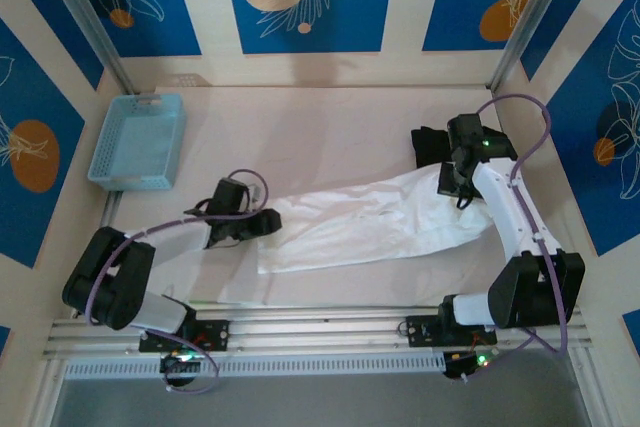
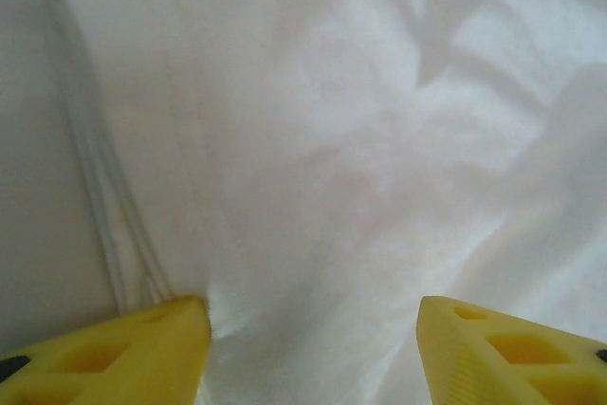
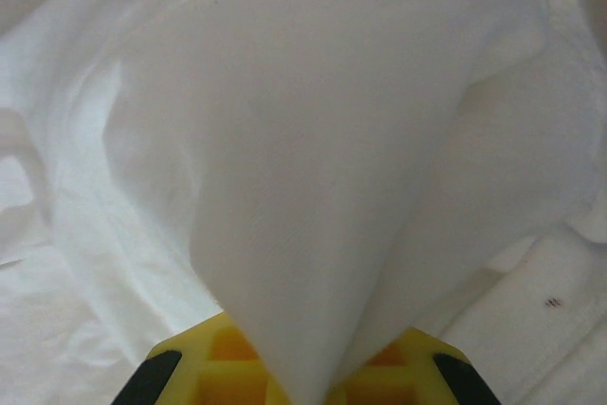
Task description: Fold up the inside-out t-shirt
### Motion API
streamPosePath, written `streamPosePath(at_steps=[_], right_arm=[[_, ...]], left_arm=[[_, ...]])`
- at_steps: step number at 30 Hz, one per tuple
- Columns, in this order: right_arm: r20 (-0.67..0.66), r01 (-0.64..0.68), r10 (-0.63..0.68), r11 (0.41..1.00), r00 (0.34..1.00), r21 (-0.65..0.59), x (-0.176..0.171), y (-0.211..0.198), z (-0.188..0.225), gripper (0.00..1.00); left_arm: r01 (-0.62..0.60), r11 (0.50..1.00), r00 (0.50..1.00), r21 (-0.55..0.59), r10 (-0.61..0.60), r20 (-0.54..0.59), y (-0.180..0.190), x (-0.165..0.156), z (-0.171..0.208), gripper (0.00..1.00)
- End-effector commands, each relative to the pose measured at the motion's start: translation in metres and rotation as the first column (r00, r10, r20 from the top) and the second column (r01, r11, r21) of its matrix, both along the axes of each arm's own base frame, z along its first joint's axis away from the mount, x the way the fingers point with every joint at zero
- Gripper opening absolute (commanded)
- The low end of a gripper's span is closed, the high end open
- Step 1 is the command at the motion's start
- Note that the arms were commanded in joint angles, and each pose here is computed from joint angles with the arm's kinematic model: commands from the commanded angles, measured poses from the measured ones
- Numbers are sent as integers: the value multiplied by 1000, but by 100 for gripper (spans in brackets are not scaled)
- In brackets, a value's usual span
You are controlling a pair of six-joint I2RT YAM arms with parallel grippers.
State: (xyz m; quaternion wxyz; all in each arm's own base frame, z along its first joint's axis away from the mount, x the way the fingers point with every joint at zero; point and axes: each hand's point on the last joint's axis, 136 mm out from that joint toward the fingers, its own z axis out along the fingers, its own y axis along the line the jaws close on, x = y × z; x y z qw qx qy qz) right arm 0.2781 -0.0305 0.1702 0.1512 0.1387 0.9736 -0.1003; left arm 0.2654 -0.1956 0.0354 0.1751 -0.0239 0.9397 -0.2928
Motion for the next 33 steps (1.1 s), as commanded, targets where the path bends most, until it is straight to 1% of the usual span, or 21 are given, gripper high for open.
streamPosePath(at_steps=[1,4,9,12,15,18,23,30,33], right_arm=[[-19,-17,15,993,1000,-119,-3,-16,21,0],[-23,-65,63,989,998,-131,-4,3,27,0],[-44,-172,167,974,985,-148,-9,52,32,0],[-86,-242,230,956,969,-168,-9,87,30,0],[-127,-296,275,934,953,-199,-6,119,26,0],[-158,-362,334,908,929,-212,-4,154,19,0],[-188,-463,430,864,883,-197,-2,213,7,0],[-230,-577,535,793,813,-195,-14,275,3,0],[-232,-634,597,760,768,-142,-24,311,-3,1]], left_arm=[[24,1000,996,-10,-25,-89,-23,-22,-13,61],[25,1000,997,-1,-25,-71,-28,-18,-11,61],[12,997,1000,70,-11,-19,-17,-8,-3,64],[0,996,1000,89,-1,10,-7,-2,7,65],[-41,991,999,130,37,36,12,4,11,66],[-86,983,995,159,78,55,34,10,16,67],[-171,965,984,200,157,83,69,16,20,67],[-227,948,973,222,213,84,95,15,14,67],[-240,942,971,234,228,79,102,14,9,67]])
